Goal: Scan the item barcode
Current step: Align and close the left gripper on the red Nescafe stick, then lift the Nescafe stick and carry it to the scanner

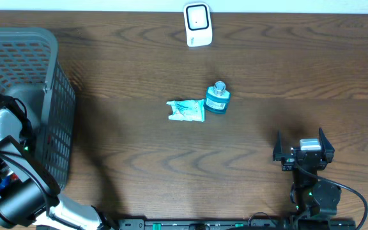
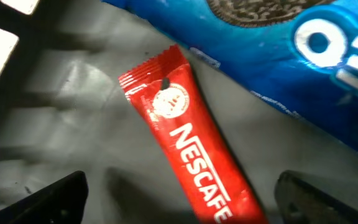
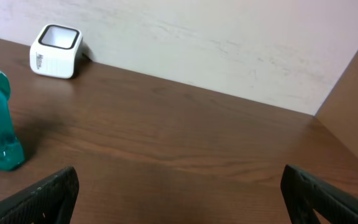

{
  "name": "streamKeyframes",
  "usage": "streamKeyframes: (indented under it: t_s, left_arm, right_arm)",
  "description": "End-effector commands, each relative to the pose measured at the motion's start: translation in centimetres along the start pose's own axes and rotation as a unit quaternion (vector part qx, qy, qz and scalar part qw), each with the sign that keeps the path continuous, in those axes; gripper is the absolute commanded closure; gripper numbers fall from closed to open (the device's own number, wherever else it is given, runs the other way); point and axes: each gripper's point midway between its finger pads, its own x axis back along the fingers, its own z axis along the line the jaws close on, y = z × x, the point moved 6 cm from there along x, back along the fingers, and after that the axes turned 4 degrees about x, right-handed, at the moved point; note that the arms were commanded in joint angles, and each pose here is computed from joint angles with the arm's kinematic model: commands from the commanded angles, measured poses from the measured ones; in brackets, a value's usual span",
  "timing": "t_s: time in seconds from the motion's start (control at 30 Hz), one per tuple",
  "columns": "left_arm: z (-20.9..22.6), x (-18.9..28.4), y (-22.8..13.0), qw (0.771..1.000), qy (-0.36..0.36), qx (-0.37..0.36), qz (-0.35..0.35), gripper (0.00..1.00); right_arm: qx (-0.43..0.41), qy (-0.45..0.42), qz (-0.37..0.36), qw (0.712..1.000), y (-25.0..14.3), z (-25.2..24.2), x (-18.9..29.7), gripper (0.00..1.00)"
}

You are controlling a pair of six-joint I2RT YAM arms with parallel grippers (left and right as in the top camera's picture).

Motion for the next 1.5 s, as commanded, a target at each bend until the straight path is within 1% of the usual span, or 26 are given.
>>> streamKeyframes:
  t_s: [0.0,0.03,0.1,0.13,0.3,0.43,0.53,0.67,0.77,0.83,1.0,1.07,1.1,1.17,1.27,1.3,1.33,1.37,1.43,1.47]
  left_arm:
    - [0.8,-2.7,-1.6,0.998,0.052,-0.016,0.031,0.46]
    - [0.8,-2.8,-1.7,0.998,0.055,-0.017,0.032,0.64]
    - [0.9,-3.1,-1.8,0.998,0.060,-0.020,0.031,0.86]
    - [0.9,-3.2,-1.8,0.997,0.061,-0.023,0.031,0.92]
    - [0.8,-3.1,-1.8,0.996,0.057,-0.055,0.031,0.93]
    - [-0.5,-1.2,-1.1,0.994,0.017,-0.099,0.035,0.93]
    - [-2.0,1.8,-0.1,0.991,-0.041,-0.124,0.036,0.93]
    - [-3.3,7.4,2.0,0.983,-0.136,-0.118,0.027,0.93]
    - [-3.5,12.4,3.5,0.970,-0.218,-0.103,0.032,0.93]
    - [-3.2,15.7,4.2,0.956,-0.271,-0.099,0.043,0.93]
    - [-0.8,22.7,5.0,0.911,-0.391,-0.094,0.095,0.93]
    - [0.5,25.2,5.1,0.887,-0.437,-0.097,0.115,0.93]
    - [1.2,26.3,5.0,0.874,-0.458,-0.104,0.126,0.93]
    - [2.6,28.9,4.1,0.834,-0.511,-0.134,0.157,0.93]
    - [4.8,32.4,1.9,0.771,-0.574,-0.201,0.187,0.93]
    - [5.7,33.6,0.6,0.747,-0.591,-0.237,0.189,0.93]
    - [6.3,34.1,-0.3,0.733,-0.599,-0.262,0.188,0.93]
    - [7.8,35.0,-3.2,0.692,-0.608,-0.344,0.183,0.93]
    - [9.3,34.9,-6.0,0.670,-0.593,-0.407,0.184,0.93]
    - [10.1,34.5,-7.6,0.666,-0.575,-0.438,0.186,0.93]
  right_arm:
    - [-0.006,-0.001,0.001,1.000,0.0,0.0,0.0,0.01]
    - [-0.007,-0.001,0.001,1.000,0.0,0.0,0.0,0.01]
    - [-0.007,-0.001,0.001,1.000,0.0,0.0,0.0,0.01]
    - [-0.006,-0.001,0.000,1.000,0.0,0.0,0.0,0.01]
    - [-0.007,-0.001,0.001,1.000,0.0,0.0,0.0,0.01]
    - [-0.006,-0.001,0.001,1.000,0.0,0.0,0.0,0.01]
    - [-0.006,-0.001,0.001,1.000,0.0,0.0,0.0,0.01]
    - [-0.006,-0.001,0.001,1.000,0.0,0.0,0.0,0.01]
    - [-0.007,-0.001,0.001,1.000,0.0,0.0,0.0,0.01]
    - [-0.006,-0.001,0.001,1.000,0.0,0.0,0.0,0.01]
    - [-0.007,-0.001,0.001,1.000,0.0,0.0,0.0,0.01]
    - [-0.006,-0.001,0.001,1.000,0.0,0.0,0.0,0.01]
    - [-0.007,-0.001,0.001,1.000,0.0,0.0,0.0,0.01]
    - [-0.006,-0.001,0.001,1.000,0.0,0.0,0.0,0.01]
    - [-0.006,-0.001,0.001,1.000,0.0,0.0,0.0,0.01]
    - [-0.007,-0.001,0.001,1.000,0.0,0.0,0.0,0.01]
    - [-0.007,-0.001,0.001,1.000,0.0,0.0,0.0,0.01]
    - [-0.007,-0.001,0.001,1.000,0.0,0.0,0.0,0.01]
    - [-0.006,-0.001,0.001,1.000,0.0,0.0,0.0,0.01]
    - [-0.007,-0.001,0.001,1.000,0.0,0.0,0.0,0.01]
